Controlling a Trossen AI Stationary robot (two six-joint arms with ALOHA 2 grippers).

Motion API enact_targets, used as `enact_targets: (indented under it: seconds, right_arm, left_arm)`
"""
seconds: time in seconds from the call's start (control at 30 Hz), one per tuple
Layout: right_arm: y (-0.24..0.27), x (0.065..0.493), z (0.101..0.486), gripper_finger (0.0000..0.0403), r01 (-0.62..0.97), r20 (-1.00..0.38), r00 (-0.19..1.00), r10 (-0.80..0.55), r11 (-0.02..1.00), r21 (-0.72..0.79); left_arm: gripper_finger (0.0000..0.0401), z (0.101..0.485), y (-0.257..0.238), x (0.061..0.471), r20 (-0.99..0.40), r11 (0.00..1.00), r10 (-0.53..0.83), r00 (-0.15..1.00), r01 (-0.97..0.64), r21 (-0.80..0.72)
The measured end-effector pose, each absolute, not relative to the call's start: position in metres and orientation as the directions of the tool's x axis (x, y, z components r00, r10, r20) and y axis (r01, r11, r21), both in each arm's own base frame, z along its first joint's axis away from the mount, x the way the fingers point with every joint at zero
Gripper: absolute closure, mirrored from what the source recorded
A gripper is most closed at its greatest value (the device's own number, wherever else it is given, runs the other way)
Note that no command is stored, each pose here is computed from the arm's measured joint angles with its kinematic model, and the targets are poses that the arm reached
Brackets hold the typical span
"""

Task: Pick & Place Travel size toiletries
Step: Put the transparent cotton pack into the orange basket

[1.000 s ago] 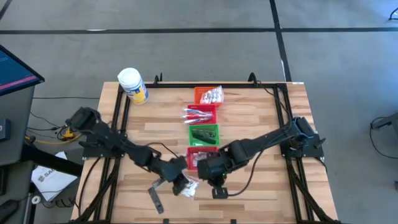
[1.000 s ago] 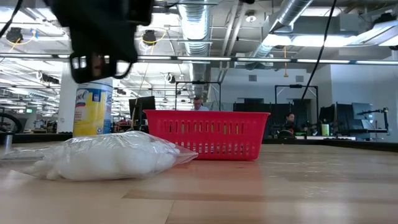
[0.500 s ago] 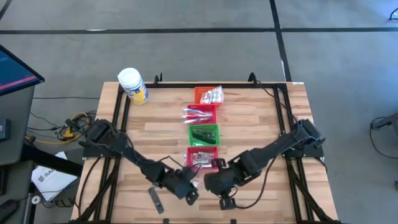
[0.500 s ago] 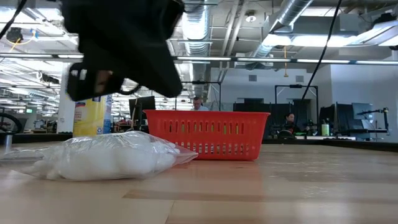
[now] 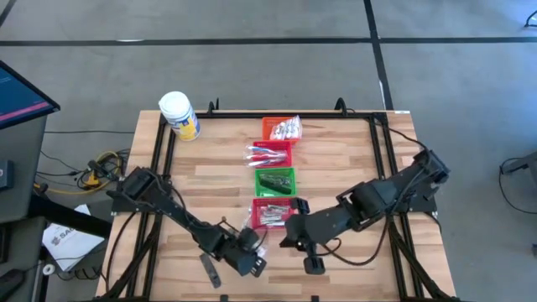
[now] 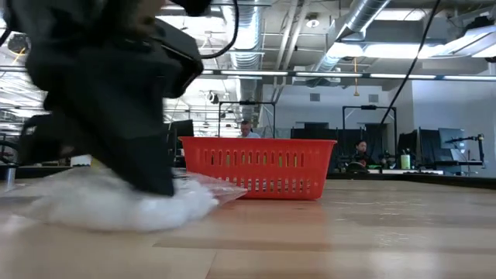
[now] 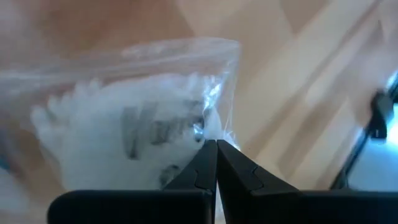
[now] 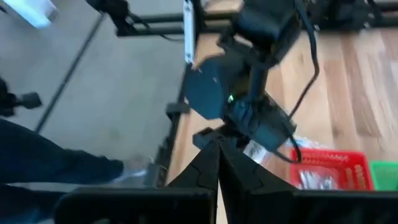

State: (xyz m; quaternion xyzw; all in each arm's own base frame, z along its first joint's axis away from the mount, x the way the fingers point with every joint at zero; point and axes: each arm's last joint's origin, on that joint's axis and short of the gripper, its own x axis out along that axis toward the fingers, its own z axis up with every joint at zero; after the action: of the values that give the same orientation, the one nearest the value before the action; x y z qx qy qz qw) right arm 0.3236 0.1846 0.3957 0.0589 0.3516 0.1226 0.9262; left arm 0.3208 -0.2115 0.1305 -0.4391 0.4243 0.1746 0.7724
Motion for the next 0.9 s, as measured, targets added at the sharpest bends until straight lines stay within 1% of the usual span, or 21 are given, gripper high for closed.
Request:
enact_targets:
  seconds: [0.1,0.17,0.27,0.37,0.47,0.57,0.67,0.73,0.83,0.9]
  right_arm:
    - [0.189,0.32,0.4,0.0402,-0.207,-0.594,0.748,0.298,0.954,0.218]
    - [0.191,0.316,0.395,0.0403,-0.206,-0.578,0.754,0.311,0.948,0.241]
    - [0.188,0.306,0.383,0.0403,-0.19,-0.544,0.771,0.33,0.935,0.298]
    - [0.181,0.293,0.365,0.0403,-0.163,-0.482,0.802,0.354,0.905,0.394]
    - [0.174,0.282,0.345,0.0403,-0.173,-0.39,0.818,0.423,0.827,0.536]
    - [0.169,0.274,0.327,0.0403,-0.194,-0.307,0.817,0.488,0.735,0.65]
    - [0.167,0.27,0.308,0.0403,-0.144,-0.323,0.801,0.503,0.687,0.712]
    - [0.167,0.269,0.299,0.0403,-0.105,-0.351,0.792,0.5,0.677,0.729]
    - [0.173,0.27,0.293,0.0403,-0.091,-0.363,0.777,0.514,0.662,0.744]
    - [0.176,0.273,0.291,0.0403,-0.106,-0.344,0.775,0.531,0.644,0.758]
  left_arm:
    - [0.04,0.13,-0.221,0.315,-0.81,0.569,-0.136,0.571,-0.624,-0.536]
    - [0.04,0.13,-0.227,0.311,-0.809,0.579,-0.15,0.569,-0.612,-0.538]
    - [0.04,0.131,-0.236,0.305,-0.804,0.592,-0.184,0.566,-0.589,-0.55]
    - [0.04,0.134,-0.247,0.301,-0.784,0.592,-0.247,0.57,-0.552,-0.588]
    - [0.04,0.137,-0.259,0.296,-0.769,0.589,-0.317,0.554,-0.521,-0.618]
    - [0.04,0.142,-0.27,0.291,-0.76,0.57,-0.35,0.548,-0.519,-0.637]
    - [0.04,0.154,-0.277,0.285,-0.739,0.54,-0.365,0.567,-0.517,-0.664]
    - [0.04,0.163,-0.277,0.282,-0.728,0.511,-0.361,0.582,-0.53,-0.677]
    - [0.04,0.166,-0.272,0.275,-0.774,0.488,-0.317,0.548,-0.605,-0.629]
    - [0.04,0.167,-0.268,0.271,-0.802,0.478,-0.291,0.522,-0.647,-0.594]
